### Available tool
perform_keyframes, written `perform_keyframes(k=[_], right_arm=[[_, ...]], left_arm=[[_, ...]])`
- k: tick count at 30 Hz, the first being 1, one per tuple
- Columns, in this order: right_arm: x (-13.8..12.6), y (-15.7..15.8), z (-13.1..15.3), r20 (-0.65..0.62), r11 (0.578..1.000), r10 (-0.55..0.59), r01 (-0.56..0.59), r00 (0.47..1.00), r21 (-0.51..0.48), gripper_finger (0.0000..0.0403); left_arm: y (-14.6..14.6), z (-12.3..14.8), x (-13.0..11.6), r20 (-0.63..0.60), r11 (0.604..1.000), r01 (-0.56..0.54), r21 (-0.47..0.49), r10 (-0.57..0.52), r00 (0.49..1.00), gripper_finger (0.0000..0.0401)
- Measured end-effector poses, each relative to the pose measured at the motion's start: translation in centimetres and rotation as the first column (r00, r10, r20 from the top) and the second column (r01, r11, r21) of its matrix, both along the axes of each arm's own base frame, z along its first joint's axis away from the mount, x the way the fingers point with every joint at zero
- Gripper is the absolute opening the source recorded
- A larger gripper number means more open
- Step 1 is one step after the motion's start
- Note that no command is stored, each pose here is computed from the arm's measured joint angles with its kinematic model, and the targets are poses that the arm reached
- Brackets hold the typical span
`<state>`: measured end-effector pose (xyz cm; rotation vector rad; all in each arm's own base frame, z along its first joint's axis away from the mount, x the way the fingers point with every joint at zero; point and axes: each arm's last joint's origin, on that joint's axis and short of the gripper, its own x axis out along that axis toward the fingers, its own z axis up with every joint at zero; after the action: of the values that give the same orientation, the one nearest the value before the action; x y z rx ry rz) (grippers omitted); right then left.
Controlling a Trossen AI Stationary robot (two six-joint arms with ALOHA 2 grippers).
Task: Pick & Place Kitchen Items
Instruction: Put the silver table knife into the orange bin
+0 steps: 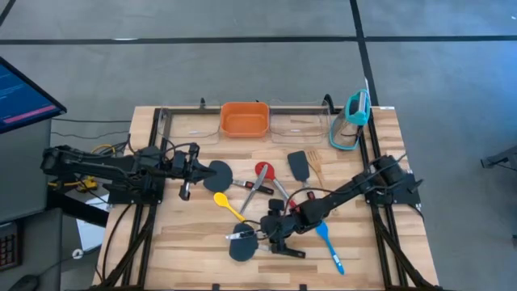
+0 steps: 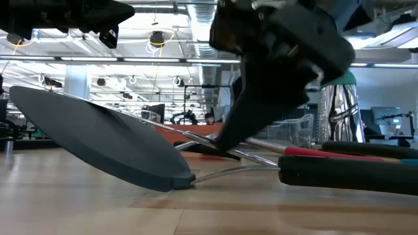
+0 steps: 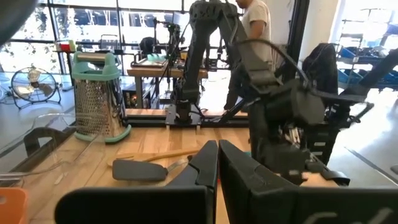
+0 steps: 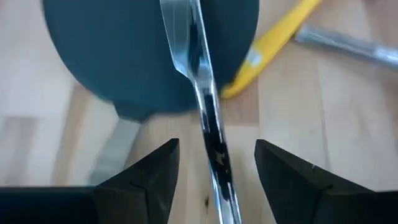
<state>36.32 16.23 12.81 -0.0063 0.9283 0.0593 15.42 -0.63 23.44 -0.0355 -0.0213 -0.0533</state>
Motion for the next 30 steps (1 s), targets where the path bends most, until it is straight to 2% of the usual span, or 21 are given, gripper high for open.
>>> perform_keyframes(k=[7,11,25,30], right_arm=[[0.4,-0.1,-1.1,-0.009,1.000,-0.008,0.008,1.000,-0.002,0.0203],[0.5,-0.3,-1.5,-0.018,1.000,-0.018,0.018,1.000,-0.006,0.0187],[0.7,-0.9,-1.3,-0.024,0.999,-0.042,0.042,0.999,0.000,0.0036],[1.0,-0.7,-0.4,-0.052,0.999,-0.035,0.034,0.998,-0.014,0.0034]], left_arm=[[0.0,-0.2,0.1,-0.013,1.000,-0.001,0.001,0.001,1.000,0.0002],[0.0,-0.2,0.2,-0.015,1.000,-0.003,0.001,0.003,1.000,0.0002],[0.0,-0.2,0.2,-0.014,1.000,-0.003,0.001,0.003,1.000,0.0002],[0.0,-0.2,0.2,-0.014,1.000,-0.002,0.001,0.002,1.000,0.0002]])
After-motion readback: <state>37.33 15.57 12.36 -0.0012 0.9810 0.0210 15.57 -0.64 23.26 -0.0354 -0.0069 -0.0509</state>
